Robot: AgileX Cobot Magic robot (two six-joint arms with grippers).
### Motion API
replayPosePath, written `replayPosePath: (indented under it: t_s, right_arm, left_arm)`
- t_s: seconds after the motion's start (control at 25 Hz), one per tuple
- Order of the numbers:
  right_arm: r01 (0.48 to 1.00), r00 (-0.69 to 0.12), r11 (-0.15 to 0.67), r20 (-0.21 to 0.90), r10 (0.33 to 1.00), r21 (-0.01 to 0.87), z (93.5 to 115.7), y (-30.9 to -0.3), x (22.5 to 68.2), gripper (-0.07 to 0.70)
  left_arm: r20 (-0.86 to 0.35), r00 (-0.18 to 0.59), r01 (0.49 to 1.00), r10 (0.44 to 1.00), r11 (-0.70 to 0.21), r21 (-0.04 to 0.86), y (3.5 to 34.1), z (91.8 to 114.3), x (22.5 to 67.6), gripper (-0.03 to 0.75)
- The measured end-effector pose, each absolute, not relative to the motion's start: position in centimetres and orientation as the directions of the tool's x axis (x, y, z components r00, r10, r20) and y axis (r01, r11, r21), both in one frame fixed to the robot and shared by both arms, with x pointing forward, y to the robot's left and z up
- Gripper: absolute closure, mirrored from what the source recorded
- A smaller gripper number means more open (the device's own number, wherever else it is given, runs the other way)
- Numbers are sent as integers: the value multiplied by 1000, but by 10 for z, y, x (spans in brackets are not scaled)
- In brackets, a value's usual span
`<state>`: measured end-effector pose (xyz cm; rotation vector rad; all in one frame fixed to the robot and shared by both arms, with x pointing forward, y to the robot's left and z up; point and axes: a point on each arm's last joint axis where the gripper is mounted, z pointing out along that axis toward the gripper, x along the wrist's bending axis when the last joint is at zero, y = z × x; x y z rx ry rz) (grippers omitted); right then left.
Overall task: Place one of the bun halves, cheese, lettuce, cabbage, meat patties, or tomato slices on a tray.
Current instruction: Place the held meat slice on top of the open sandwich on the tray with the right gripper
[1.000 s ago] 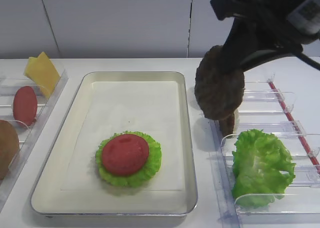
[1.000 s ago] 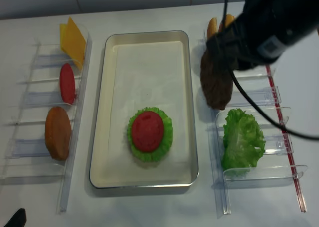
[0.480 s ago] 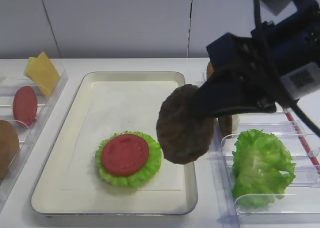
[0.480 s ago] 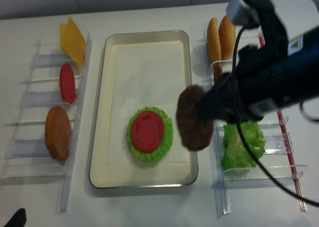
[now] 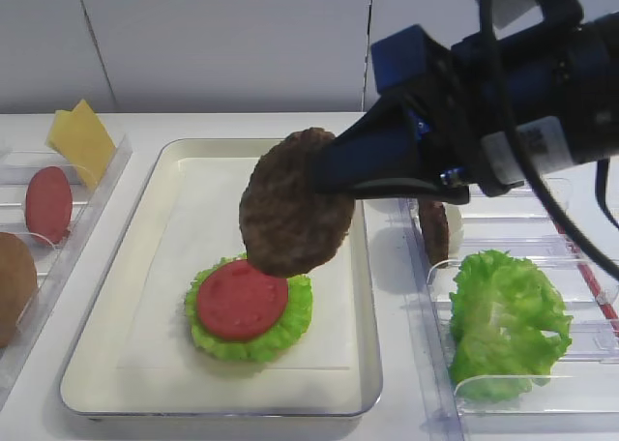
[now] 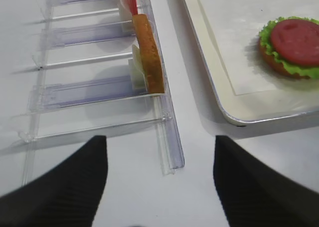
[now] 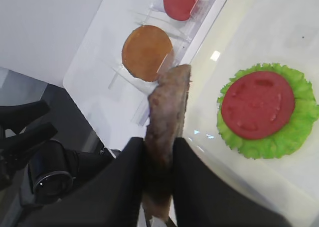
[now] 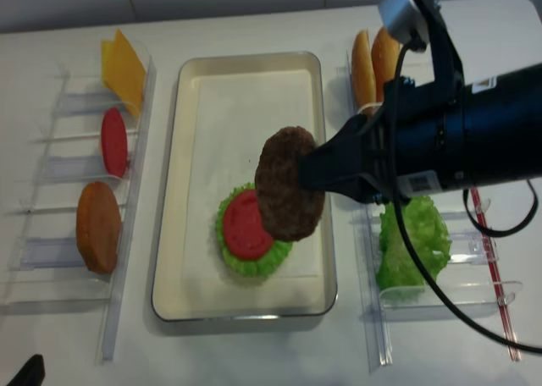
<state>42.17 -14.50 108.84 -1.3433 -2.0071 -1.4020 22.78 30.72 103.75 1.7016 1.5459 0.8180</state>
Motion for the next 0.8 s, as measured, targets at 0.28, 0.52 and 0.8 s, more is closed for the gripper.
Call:
replayPosePath:
  t_s: [0.28,0.52,0.8]
  right_arm:
    - [885,-429,42,775,463,464,1064,-131,445,462]
    - [916,-389,67,833,394,397,1039,-118,460,462]
    - [925,-375,47,890,261,376,1020,-109,476,462]
  left_arm:
    - [3,94,563,996,-56,825,307,1037,228,253]
    - [3,94,563,996,-56,825,307,1037,228,253]
    - [3,94,563,996,-56,825,307,1037,228,253]
